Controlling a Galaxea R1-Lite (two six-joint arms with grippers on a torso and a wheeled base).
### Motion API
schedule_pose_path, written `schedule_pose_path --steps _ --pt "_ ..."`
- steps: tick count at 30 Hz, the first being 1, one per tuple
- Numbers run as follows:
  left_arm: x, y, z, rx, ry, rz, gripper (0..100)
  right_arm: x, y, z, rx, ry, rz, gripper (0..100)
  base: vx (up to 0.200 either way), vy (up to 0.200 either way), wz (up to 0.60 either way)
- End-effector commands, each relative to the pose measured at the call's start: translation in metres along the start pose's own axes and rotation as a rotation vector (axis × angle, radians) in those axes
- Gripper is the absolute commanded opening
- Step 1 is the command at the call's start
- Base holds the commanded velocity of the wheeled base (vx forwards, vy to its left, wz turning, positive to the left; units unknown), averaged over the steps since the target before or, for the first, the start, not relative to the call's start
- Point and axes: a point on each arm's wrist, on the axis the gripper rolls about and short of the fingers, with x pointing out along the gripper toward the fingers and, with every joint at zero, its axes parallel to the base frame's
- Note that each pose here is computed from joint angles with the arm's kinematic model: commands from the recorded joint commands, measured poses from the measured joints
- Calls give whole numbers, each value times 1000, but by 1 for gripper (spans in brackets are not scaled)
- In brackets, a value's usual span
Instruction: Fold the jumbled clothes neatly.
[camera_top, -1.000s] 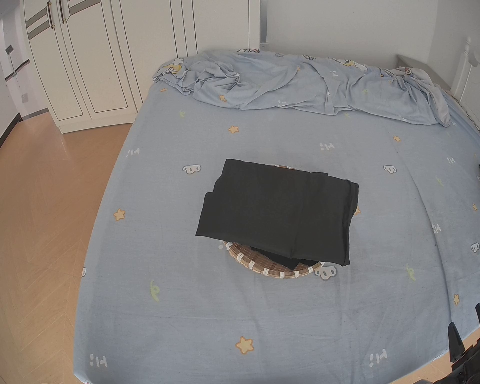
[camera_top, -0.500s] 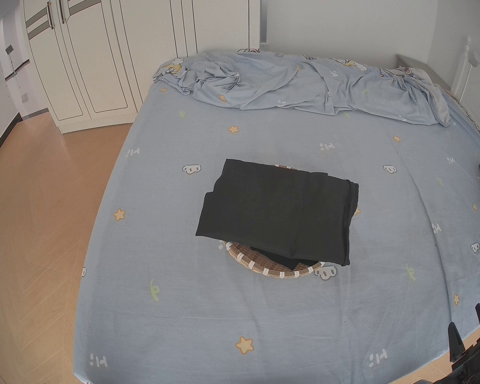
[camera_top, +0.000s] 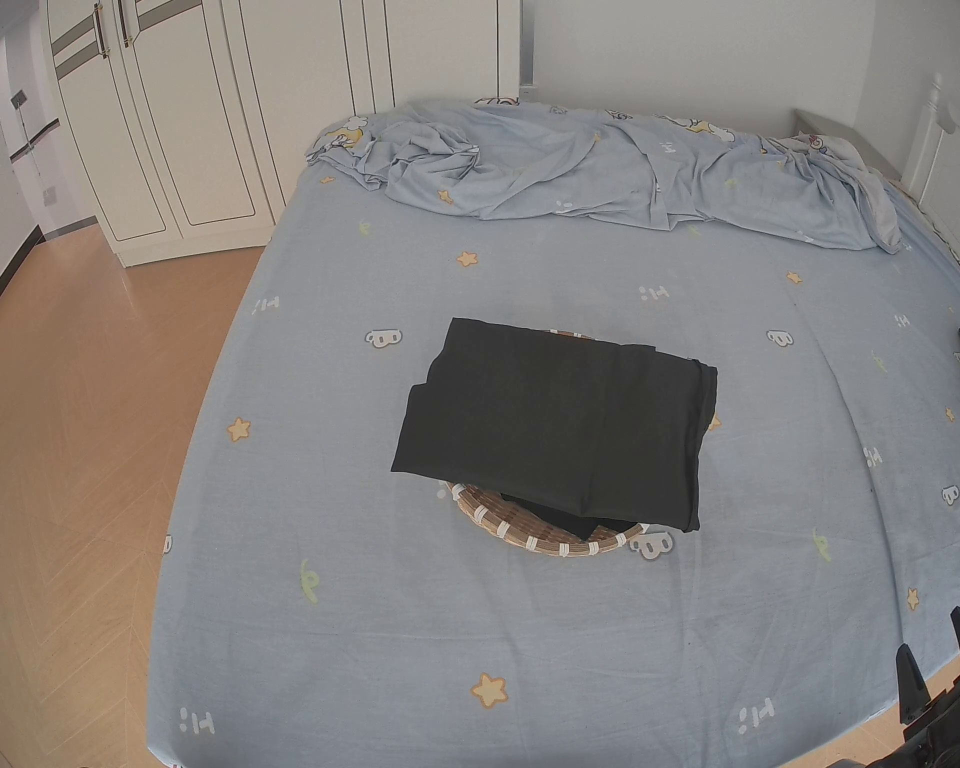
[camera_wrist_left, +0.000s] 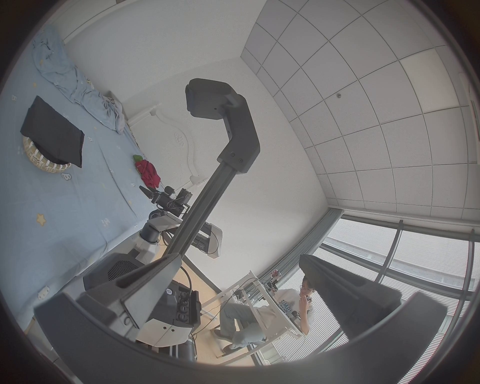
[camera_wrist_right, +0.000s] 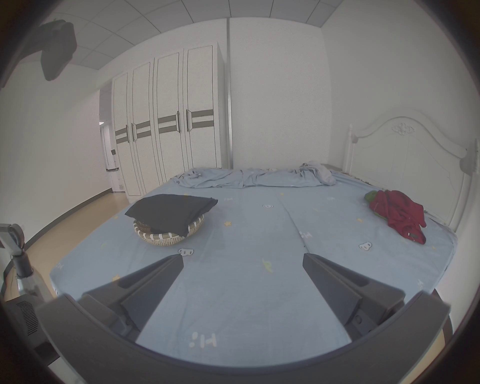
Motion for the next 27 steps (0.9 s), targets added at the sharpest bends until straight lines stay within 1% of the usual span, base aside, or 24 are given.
schedule_pose_path --steps 1,2,5,6,7,8,10,12,14,15,16,17,18,19,21,22,23,24,25,27 --pt "2 7 -19 43 -45 61 100 0 0 -3 0 0 1 100 0 0 0" --pt "0 19 -23 16 -49 76 100 0 0 -3 0 -2 1 100 0 0 0" --pt "-4 39 -32 24 -45 102 100 0 0 -3 0 -2 1 100 0 0 0" --pt "-4 41 -32 26 -46 109 100 0 0 -3 0 0 1 100 0 0 0" --pt "-5 48 -33 -21 -66 136 100 0 0 -3 0 -2 1 100 0 0 0" --pt "-5 50 -33 -25 -85 150 100 0 0 -3 0 -2 1 100 0 0 0" --pt "-6 54 -34 13 -90 170 100 0 0 -3 0 -2 -1 100 0 0 0" --pt "-7 61 -36 7 -93 206 100 0 0 -3 0 0 1 100 0 0 0" --pt "-9 70 -39 10 -119 262 100 0 0 -3 0 0 1 100 0 0 0" --pt "-9 71 -39 13 -127 273 100 0 0 -3 0 -2 2 100 0 0 0" --pt "-11 80 -42 19 -166 348 100 0 0 -3 0 0 1 100 0 0 0" --pt "-13 84 -44 25 -181 393 100 0 0 -3 0 -3 1 100 0 0 0" --pt "-15 90 -47 53 -189 458 100 0 0 -4 0 -2 1 100 0 0 0" --pt "-16 93 -49 76 -192 495 100 0 0 -3 0 0 1 100 0 0 0" --pt "-19 99 -52 173 -202 610 100 0 0 -3 0 -2 -1 100 0 0 0" --pt "-19 99 -53 180 -204 619 100 0 0 -3 0 0 1 100 0 0 0" --pt "-21 102 -53 259 -229 726 100 0 0 -3 0 -2 1 100 0 0 0" --pt "-22 103 -53 298 -237 776 100 0 0 -3 0 0 -1 100 0 0 0" --pt "-23 105 -54 365 -225 836 100 0 0 -3 0 0 1 100 0 0 0" --pt "-24 106 -54 434 -221 905 100 0 0 -3 0 -2 -1 100 0 0 0"
